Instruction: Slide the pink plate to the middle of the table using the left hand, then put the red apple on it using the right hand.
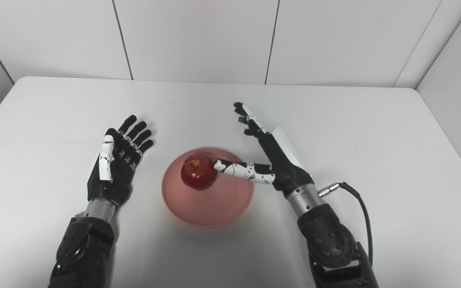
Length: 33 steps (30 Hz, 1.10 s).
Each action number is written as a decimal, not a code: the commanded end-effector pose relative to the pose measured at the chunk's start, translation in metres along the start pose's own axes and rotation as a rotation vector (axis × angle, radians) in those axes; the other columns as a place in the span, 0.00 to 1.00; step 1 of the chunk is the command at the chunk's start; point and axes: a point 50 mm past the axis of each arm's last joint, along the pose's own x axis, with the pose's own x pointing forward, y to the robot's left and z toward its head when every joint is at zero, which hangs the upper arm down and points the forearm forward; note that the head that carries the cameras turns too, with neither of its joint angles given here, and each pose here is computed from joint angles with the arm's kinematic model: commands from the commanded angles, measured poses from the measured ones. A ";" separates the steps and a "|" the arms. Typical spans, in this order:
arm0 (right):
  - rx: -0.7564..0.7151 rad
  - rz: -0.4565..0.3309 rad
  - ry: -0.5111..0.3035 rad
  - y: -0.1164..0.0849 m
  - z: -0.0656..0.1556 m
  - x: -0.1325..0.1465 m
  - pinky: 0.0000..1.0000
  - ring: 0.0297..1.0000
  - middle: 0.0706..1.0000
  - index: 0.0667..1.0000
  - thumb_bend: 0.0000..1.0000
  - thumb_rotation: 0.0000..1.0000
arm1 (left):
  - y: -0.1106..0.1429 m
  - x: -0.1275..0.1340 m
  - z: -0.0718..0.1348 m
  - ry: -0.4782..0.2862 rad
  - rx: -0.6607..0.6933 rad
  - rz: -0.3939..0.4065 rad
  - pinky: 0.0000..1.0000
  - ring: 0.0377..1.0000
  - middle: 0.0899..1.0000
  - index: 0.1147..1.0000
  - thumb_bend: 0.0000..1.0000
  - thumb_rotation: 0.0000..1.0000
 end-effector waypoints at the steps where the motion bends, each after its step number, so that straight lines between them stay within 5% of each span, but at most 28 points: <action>1: -0.014 -0.086 -0.042 -0.008 -0.001 0.000 0.82 0.89 0.92 0.94 0.95 0.98 | 0.000 -0.002 -0.004 0.015 0.004 0.009 0.86 0.85 0.84 0.83 0.41 1.00; 5: 0.028 -0.145 -0.002 -0.008 -0.024 -0.005 0.84 0.91 0.93 0.93 0.72 1.00 | 0.001 -0.002 -0.003 0.014 0.001 0.003 0.87 0.86 0.85 0.84 0.41 1.00; 16: 0.278 -0.262 0.150 0.000 -0.072 -0.014 0.89 0.92 0.95 0.96 0.55 1.00 | 0.004 -0.003 -0.004 0.016 0.004 0.008 0.88 0.87 0.85 0.84 0.42 1.00; 33: 0.470 -0.284 0.280 0.007 -0.054 -0.016 1.00 1.00 1.00 1.00 0.38 1.00 | 0.004 -0.005 0.000 0.019 0.021 0.023 0.88 0.87 0.86 0.85 0.41 1.00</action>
